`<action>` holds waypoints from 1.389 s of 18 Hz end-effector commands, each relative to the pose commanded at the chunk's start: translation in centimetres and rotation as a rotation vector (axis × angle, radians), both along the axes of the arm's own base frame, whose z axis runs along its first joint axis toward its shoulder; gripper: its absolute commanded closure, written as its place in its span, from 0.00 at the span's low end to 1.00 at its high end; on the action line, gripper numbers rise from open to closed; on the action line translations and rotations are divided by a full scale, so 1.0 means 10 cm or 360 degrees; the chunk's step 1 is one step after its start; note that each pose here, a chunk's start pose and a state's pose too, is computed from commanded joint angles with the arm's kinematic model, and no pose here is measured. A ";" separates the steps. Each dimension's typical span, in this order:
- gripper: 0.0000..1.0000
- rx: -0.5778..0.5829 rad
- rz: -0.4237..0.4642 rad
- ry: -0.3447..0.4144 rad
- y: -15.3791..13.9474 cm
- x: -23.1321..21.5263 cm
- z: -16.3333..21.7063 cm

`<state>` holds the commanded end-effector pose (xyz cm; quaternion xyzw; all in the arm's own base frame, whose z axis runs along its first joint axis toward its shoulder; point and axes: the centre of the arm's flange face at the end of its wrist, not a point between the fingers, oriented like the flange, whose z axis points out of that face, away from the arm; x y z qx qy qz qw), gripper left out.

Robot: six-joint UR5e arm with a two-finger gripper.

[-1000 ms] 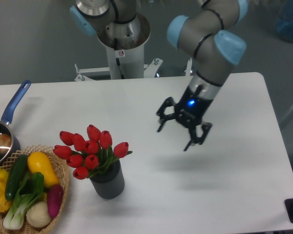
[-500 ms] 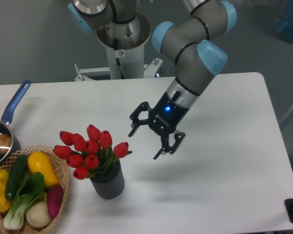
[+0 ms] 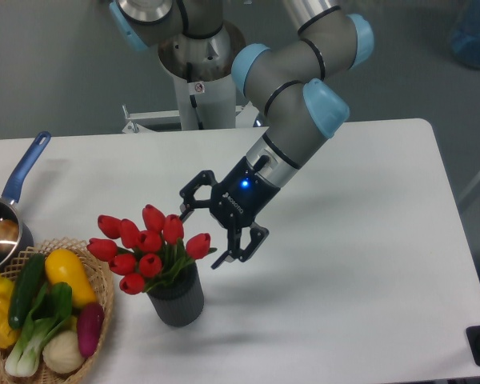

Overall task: Pick up the flowers from the vase
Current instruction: 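Move the open gripper down toward the red tulip stems above the vase, then close the gripper around the tulip stems just below the blooms, then lift the tulip bunch up out of the grey vase and carry it away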

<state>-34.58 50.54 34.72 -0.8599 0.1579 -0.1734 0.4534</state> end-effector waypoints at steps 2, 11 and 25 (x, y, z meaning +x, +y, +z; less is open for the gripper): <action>0.00 0.0035 -0.0012 -0.0043 0.04 0.01 -0.05; 0.94 0.0067 -0.0021 -0.0058 0.07 0.04 -0.10; 1.00 0.0115 0.0134 -0.0222 -0.03 -0.06 0.38</action>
